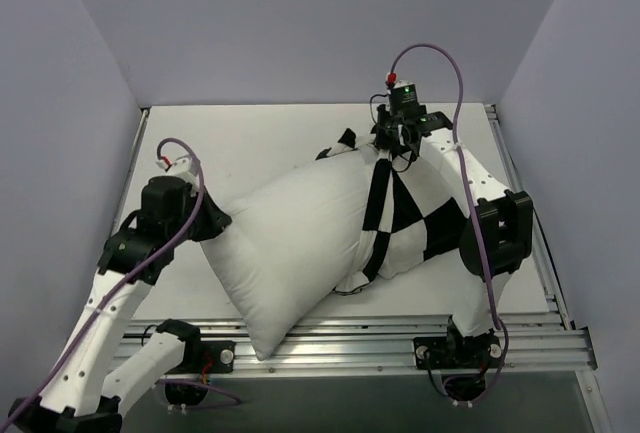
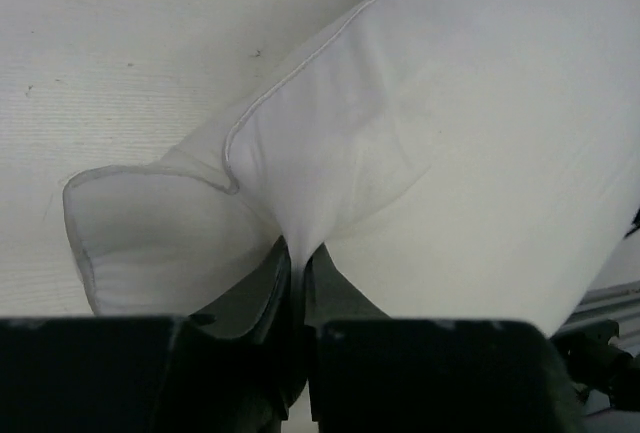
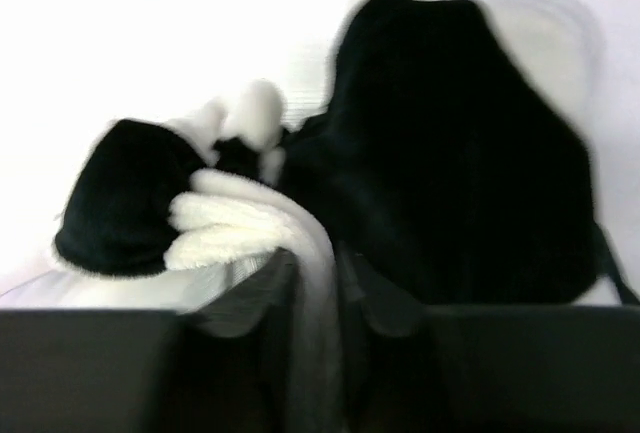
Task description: Remove the pillowcase from the pillow
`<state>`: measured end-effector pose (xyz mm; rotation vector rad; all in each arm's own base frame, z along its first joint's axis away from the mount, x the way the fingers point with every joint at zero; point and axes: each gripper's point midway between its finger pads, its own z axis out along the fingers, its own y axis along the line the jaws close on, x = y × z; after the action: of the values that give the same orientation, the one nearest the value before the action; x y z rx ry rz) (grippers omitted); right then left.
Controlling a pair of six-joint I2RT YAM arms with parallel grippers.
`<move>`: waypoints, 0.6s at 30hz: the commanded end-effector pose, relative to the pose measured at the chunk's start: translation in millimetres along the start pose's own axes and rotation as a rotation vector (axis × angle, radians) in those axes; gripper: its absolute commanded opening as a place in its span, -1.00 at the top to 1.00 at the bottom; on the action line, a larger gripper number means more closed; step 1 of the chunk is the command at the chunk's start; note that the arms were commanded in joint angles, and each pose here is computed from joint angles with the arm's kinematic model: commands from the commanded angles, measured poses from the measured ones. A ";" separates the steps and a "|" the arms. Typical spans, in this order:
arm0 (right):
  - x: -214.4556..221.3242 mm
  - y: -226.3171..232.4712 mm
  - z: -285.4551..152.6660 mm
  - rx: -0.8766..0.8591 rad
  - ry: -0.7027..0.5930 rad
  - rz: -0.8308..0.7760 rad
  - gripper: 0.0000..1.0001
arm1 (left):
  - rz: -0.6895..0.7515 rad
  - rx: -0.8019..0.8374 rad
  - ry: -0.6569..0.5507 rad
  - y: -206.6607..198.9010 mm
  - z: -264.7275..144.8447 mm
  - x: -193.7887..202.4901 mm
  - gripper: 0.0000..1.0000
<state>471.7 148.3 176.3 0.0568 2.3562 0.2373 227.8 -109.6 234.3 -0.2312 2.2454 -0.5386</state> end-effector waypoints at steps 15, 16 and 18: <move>-30.2 37.1 -143.1 -0.160 -0.296 -0.020 -0.93 | 0.653 0.461 -0.197 -169.4 -22.0 -47.6 -0.88; -29.2 34.8 -159.4 -0.171 -0.324 -0.011 -0.94 | 0.681 0.484 -0.173 -174.2 -18.8 -35.3 -0.88; -6.1 25.7 -158.6 -0.158 -0.291 0.002 -0.96 | 0.713 0.521 -0.138 -187.4 -11.4 -15.8 -0.88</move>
<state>383.0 154.8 314.6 -0.0179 2.0083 0.3966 227.1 -246.7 349.8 0.6215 1.8398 -0.6839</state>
